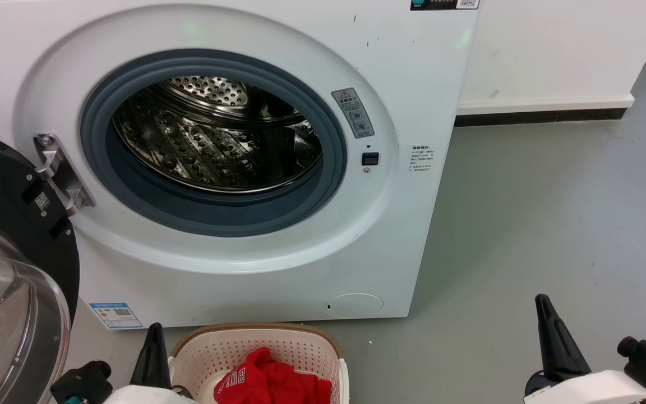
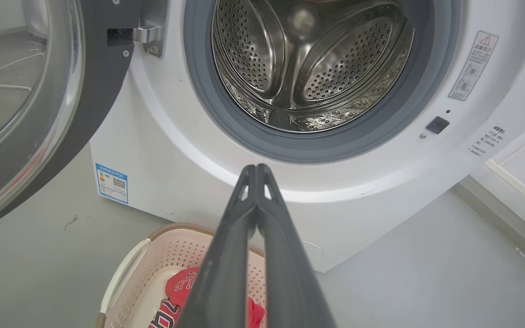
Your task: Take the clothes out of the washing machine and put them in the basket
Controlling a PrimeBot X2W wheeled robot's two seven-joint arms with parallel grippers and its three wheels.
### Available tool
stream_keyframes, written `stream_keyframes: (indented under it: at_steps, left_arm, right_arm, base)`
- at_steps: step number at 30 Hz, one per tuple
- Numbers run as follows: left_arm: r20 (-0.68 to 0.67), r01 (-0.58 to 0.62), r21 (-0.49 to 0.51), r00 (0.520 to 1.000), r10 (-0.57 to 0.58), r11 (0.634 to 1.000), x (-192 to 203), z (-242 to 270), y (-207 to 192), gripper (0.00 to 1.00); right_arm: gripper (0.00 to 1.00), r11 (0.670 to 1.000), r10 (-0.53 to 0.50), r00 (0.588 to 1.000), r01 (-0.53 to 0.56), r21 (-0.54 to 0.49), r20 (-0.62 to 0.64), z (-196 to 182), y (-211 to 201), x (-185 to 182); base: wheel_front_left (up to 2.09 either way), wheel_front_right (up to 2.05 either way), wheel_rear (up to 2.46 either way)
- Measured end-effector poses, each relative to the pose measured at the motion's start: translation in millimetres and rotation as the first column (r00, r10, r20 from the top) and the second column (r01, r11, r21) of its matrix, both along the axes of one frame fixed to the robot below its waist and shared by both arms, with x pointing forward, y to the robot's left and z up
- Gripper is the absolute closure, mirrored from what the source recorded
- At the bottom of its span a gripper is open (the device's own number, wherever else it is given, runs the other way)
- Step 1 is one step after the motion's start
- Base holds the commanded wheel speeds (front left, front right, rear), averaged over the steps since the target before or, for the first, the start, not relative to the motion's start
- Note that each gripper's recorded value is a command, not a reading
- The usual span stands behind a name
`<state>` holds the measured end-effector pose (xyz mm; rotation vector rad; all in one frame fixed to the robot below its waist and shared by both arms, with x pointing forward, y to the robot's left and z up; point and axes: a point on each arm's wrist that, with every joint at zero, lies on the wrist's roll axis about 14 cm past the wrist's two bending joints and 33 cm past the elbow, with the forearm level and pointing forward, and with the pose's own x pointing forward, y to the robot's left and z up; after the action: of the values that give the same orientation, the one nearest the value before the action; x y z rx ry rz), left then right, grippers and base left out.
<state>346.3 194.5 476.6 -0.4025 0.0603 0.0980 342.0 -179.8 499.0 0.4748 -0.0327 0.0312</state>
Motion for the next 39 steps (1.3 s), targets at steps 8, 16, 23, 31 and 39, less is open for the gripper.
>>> stream_keyframes:
  at_steps: [8,16,23,31,39]
  left_arm:
    - [-0.01,-0.011,-0.137,1.0,0.009,0.99,4,-1,1,1.0]
    - [-0.013,-0.02,-0.26,1.0,0.017,0.965,9,-1,2,1.0]
    - [-0.012,-0.023,-0.357,1.0,0.02,0.934,13,0,3,1.0]
    - [-0.007,-0.02,-0.456,1.0,0.02,0.89,17,2,3,1.0]
    - [0.0,-0.016,-0.543,1.0,0.019,0.84,21,5,2,1.0]
  right_arm:
    - [1.0,0.992,-0.012,1.0,0.014,0.124,-0.016,0,-4,5]
    - [1.0,0.971,-0.02,0.999,0.026,0.238,-0.027,0,-8,11]
    - [1.0,0.943,-0.024,0.999,0.035,0.33,-0.038,0,-11,14]
    - [1.0,0.906,-0.022,0.998,0.042,0.421,-0.051,-1,-13,18]
    - [1.0,0.862,-0.021,0.998,0.05,0.504,-0.063,-3,-15,21]
  base:
    - [0.0,0.0,0.0]
    - [0.0,0.0,0.0]
    - [0.0,0.0,0.0]
    - [0.0,0.0,0.0]
    - [0.0,0.0,0.0]
